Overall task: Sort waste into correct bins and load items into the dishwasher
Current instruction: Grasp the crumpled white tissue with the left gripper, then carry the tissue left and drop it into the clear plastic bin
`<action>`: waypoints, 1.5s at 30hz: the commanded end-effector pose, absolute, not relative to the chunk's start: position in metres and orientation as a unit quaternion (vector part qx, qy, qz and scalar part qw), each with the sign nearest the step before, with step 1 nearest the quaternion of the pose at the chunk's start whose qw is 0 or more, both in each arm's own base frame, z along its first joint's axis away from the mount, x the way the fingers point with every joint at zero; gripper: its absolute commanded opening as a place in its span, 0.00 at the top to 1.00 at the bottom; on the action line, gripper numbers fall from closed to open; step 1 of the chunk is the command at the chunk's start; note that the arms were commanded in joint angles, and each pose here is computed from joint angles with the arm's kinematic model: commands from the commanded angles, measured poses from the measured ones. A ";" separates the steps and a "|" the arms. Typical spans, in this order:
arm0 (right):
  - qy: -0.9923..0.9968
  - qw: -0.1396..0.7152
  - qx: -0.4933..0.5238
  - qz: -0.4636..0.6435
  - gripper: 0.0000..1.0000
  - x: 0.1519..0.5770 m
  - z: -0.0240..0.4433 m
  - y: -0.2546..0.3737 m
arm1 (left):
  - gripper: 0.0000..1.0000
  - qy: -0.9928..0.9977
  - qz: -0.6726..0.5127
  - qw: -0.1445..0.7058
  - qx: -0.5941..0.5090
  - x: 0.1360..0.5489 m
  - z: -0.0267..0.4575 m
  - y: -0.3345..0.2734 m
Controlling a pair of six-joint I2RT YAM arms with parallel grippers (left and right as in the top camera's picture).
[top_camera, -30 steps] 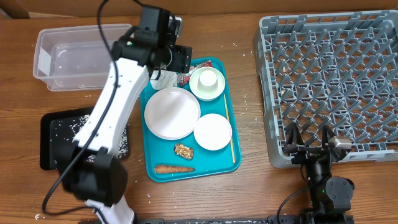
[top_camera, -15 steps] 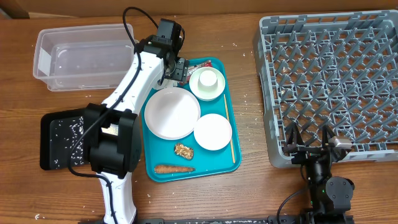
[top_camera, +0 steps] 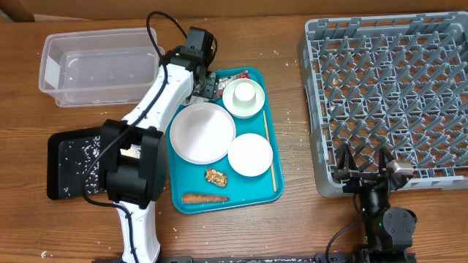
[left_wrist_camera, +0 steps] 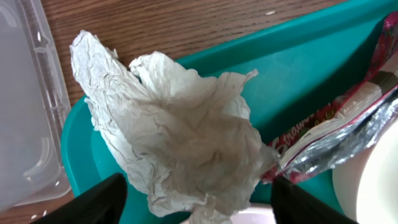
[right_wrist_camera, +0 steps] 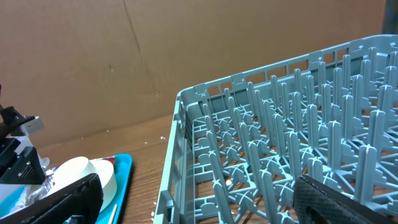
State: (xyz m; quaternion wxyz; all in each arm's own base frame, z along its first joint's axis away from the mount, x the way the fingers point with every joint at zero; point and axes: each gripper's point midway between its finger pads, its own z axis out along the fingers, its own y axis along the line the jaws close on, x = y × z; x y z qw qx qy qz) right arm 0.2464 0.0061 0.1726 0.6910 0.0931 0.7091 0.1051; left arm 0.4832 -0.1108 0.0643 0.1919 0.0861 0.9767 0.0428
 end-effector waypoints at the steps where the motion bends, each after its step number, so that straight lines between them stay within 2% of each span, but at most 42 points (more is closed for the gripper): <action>1: 0.708 0.693 0.095 0.101 0.00 0.246 0.171 0.005 | 0.28 0.977 0.050 0.189 0.086 0.484 0.056 -0.106; 16: 0.708 0.693 0.095 0.101 0.00 0.246 0.171 0.005 | 0.30 0.980 0.053 0.178 0.074 0.480 0.045 -0.092; 22: 0.708 0.693 0.095 0.101 0.00 0.246 0.171 0.005 | 0.42 0.981 0.039 0.177 0.073 0.480 0.044 -0.097; 28: 0.708 0.693 0.095 0.101 0.00 0.246 0.171 0.005 | 0.73 0.983 0.016 0.169 0.077 0.478 0.037 -0.105; 31: 0.708 0.693 0.095 0.101 0.00 0.246 0.171 0.005 | 0.84 0.983 -0.003 0.166 0.079 0.476 0.038 -0.111; 33: 0.708 0.693 0.095 0.101 0.00 0.246 0.171 0.005 | 0.96 0.983 -0.004 0.172 0.068 0.478 0.044 -0.112; 37: 0.708 0.693 0.095 0.101 0.00 0.246 0.171 0.005 | 0.96 0.980 -0.013 0.192 0.041 0.483 0.075 -0.113; 45: 0.708 0.693 0.095 0.101 0.00 0.246 0.171 0.005 | 0.96 0.957 -0.009 0.290 0.005 0.491 0.171 -0.101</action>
